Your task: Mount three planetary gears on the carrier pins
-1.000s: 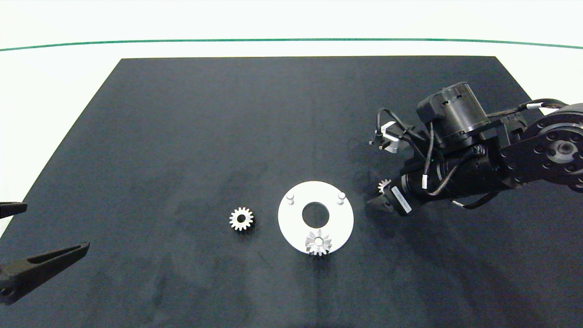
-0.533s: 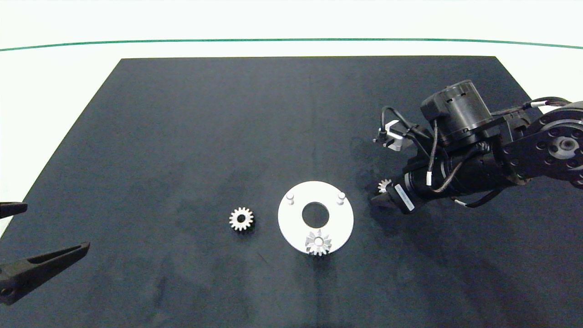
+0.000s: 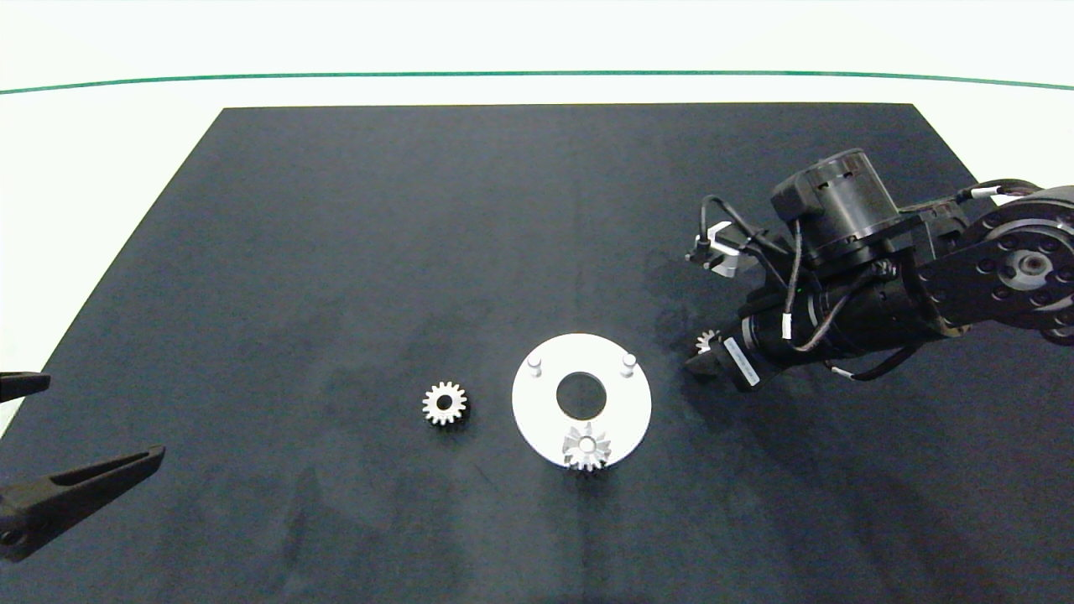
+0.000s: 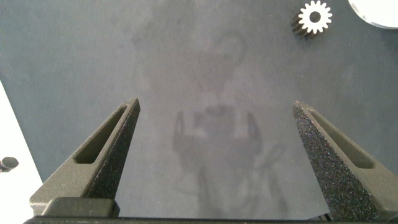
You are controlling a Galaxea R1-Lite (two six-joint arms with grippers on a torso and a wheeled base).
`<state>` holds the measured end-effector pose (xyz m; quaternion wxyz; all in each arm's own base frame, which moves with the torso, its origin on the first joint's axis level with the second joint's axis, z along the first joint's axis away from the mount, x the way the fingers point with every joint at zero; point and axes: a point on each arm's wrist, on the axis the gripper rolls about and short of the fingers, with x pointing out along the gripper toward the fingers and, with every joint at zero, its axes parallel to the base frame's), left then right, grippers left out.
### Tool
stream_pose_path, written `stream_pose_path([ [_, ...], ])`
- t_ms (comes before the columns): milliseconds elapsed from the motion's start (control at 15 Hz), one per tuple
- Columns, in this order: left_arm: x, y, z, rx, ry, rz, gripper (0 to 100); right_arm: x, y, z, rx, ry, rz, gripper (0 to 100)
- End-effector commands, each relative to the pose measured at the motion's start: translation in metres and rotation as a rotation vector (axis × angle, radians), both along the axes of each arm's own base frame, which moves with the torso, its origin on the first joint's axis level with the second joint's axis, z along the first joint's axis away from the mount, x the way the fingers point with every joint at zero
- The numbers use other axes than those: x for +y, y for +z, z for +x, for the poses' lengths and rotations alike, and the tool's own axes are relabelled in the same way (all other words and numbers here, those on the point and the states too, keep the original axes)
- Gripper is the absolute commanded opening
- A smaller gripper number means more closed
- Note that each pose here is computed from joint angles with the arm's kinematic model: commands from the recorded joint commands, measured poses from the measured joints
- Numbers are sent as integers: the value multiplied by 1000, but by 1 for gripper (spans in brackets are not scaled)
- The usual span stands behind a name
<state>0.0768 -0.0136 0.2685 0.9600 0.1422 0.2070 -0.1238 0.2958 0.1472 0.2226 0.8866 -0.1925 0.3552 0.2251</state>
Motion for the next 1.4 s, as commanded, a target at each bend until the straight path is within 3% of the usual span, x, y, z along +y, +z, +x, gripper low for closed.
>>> stream_pose_path([
  [67,0,0,0,2,-1,1,100,0,-3,3,8,-2,-6,45],
  [1400,0,0,0,2,-1,1,100,-2,-5,3,16,-3,-4,5],
])
